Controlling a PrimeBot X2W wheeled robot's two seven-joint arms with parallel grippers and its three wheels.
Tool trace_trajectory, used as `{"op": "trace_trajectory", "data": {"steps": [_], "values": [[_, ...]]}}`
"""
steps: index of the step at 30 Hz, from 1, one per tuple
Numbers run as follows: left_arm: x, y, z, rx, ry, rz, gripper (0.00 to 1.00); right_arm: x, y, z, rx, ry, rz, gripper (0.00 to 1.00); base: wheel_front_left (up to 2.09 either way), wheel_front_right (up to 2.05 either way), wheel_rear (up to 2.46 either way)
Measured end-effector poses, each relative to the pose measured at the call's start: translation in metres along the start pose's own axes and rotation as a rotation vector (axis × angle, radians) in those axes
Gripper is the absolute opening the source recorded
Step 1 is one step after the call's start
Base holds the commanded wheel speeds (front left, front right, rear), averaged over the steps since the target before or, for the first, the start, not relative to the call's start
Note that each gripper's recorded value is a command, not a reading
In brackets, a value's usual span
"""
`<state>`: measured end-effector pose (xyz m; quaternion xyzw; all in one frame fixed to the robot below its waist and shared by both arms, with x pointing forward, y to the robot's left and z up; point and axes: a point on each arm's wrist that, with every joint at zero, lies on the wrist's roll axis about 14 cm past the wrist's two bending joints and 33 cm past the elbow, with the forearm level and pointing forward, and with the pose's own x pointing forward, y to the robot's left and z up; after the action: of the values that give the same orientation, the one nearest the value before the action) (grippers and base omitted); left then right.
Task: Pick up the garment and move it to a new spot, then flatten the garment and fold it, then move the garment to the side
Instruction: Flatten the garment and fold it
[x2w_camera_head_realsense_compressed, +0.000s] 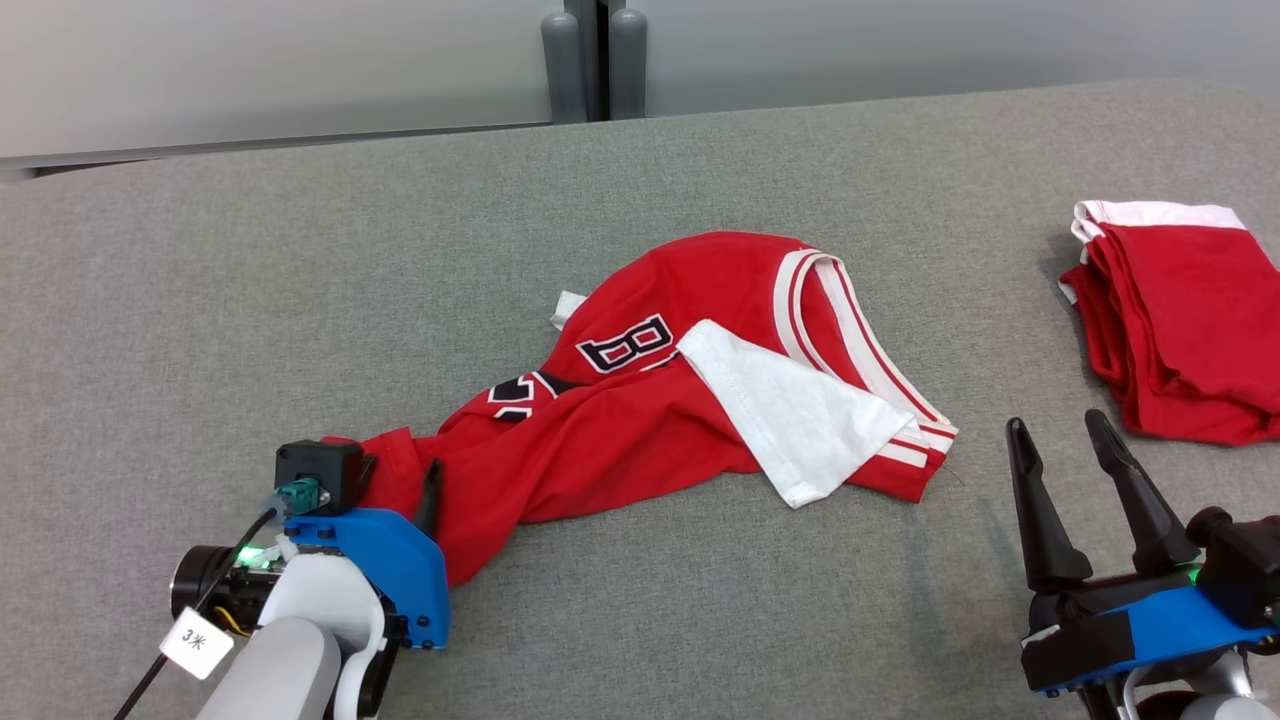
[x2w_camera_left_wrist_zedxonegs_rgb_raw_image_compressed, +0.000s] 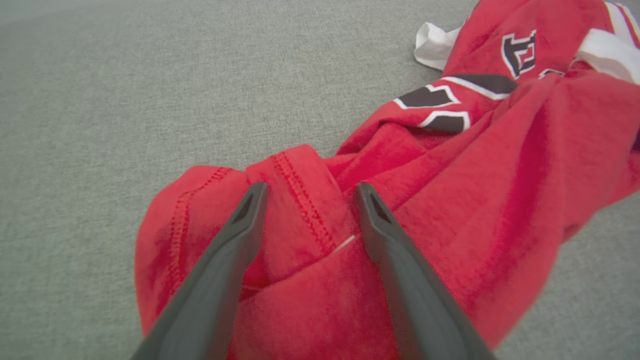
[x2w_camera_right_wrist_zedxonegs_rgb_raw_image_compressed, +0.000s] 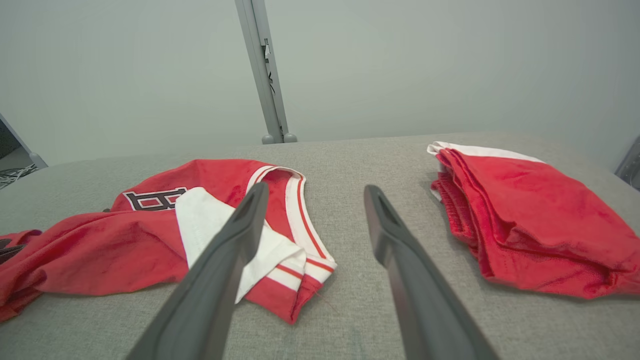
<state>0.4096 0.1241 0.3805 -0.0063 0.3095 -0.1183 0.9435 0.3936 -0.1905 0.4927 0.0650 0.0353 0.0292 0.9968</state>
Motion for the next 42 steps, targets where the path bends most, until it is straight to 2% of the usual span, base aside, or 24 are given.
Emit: {"op": "trace_trajectory", "data": {"steps": [1, 8, 15, 21, 26, 31, 35, 36, 37, 38, 42], "values": [[0.0, 0.001, 0.0, 0.0, 0.001, 0.006, 0.0, 0.0, 0.0, 0.001, 0.0, -0.003, -0.002, 1.0, 0.0, 0.0, 0.0], [0.003, 0.015, 0.009, 0.004, -0.034, 0.055, 0.0, 0.004, 0.001, 0.001, 0.009, -0.008, 0.0, 1.0, 0.0, 0.0, 0.0], [-0.001, 0.017, 0.089, 0.057, -0.312, 0.061, 0.0, 0.004, 0.002, 0.003, 0.018, -0.018, 0.001, 1.0, 0.0, 0.0, 0.0], [-0.021, 0.037, 0.136, 0.032, -0.47, 0.117, 0.0, 0.001, 0.002, 0.005, 0.032, -0.024, -0.003, 1.0, 0.0, 0.0, 0.0], [-0.035, 0.057, 0.124, -0.042, -0.461, 0.174, 0.0, 0.0, -0.001, 0.006, 0.037, -0.026, -0.011, 1.0, 0.0, 0.0, 0.0], [-0.04, 0.095, 0.086, -0.121, -0.371, 0.277, 0.0, 0.003, 0.001, 0.002, 0.05, -0.017, -0.007, 1.0, 0.0, 0.0, 0.0], [-0.031, 0.105, 0.055, -0.173, -0.31, 0.272, 0.0, 0.007, 0.004, -0.003, 0.054, -0.005, 0.002, 1.0, 0.0, 0.0, 0.0], [-0.027, 0.103, 0.048, -0.183, -0.296, 0.264, 0.33, 0.008, 0.005, -0.003, 0.054, -0.004, 0.004, 1.0, 0.0, 0.0, 0.0], [-0.024, 0.101, 0.043, -0.191, -0.293, 0.254, 0.78, 0.009, 0.005, -0.003, 0.053, -0.004, 0.007, 1.0, 0.0, 0.0, 0.0], [-0.022, 0.098, 0.043, -0.206, -0.301, 0.245, 1.0, 0.01, 0.005, -0.002, 0.052, -0.007, 0.008, 1.0, 0.0, 0.0, 0.0], [-0.02, 0.098, 0.045, -0.197, -0.357, 0.254, 1.0, 0.01, 0.005, 0.002, 0.048, -0.023, 0.009, 1.0, 0.0, 0.0, 0.0]]}}
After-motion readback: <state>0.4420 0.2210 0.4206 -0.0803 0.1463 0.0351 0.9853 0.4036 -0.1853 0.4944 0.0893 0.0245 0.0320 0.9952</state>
